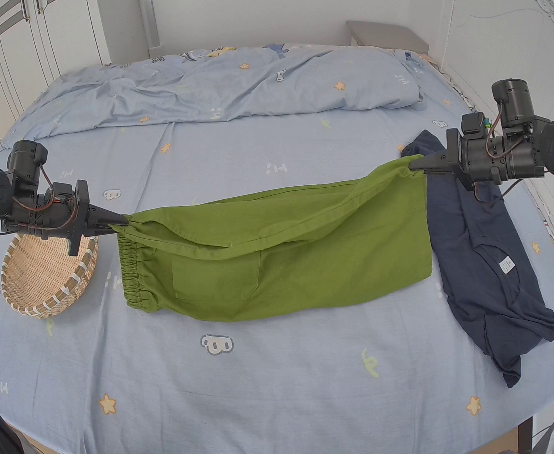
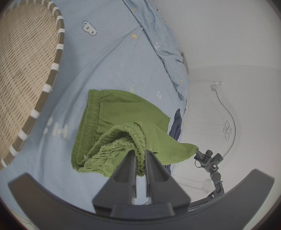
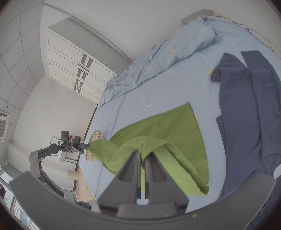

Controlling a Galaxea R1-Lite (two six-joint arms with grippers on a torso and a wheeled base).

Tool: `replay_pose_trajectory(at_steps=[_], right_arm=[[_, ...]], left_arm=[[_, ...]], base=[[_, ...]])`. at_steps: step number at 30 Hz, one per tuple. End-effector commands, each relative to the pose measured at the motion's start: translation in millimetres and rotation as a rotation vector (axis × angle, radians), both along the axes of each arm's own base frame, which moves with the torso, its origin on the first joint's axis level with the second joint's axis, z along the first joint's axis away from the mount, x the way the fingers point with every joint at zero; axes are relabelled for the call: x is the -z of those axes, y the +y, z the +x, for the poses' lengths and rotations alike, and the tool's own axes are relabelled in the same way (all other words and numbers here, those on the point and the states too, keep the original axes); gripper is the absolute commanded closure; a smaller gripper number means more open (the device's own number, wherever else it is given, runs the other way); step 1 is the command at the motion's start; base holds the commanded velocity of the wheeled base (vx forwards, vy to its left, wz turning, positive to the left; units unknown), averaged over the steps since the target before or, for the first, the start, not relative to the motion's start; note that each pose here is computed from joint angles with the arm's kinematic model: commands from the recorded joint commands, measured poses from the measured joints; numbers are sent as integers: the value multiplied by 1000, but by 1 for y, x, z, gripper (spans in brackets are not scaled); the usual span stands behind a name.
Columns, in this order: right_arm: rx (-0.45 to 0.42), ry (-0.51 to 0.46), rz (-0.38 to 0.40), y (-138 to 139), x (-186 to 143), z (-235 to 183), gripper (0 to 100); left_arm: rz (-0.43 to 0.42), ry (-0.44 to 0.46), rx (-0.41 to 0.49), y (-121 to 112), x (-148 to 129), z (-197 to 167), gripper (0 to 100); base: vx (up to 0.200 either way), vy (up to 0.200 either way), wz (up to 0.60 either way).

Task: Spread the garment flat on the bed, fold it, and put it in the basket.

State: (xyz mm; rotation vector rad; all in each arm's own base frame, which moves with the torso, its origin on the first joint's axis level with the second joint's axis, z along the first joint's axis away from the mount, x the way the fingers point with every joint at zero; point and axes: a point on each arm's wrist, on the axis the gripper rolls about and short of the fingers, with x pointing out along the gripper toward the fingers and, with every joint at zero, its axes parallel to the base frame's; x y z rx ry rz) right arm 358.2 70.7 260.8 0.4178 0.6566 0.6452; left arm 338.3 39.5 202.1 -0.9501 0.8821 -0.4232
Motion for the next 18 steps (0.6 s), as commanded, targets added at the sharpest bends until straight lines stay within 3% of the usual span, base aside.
replay_pose_trajectory(at_steps=[1,18], right_arm=[[3,-1,1,5,11,32,100],[37,-57,1,-5,22,75,100]], left_arm=[[-5,31,-19,10,13,24,100],[1,2,-42,25,17,49,100]], base=[[0,0,0],[0,0,0]])
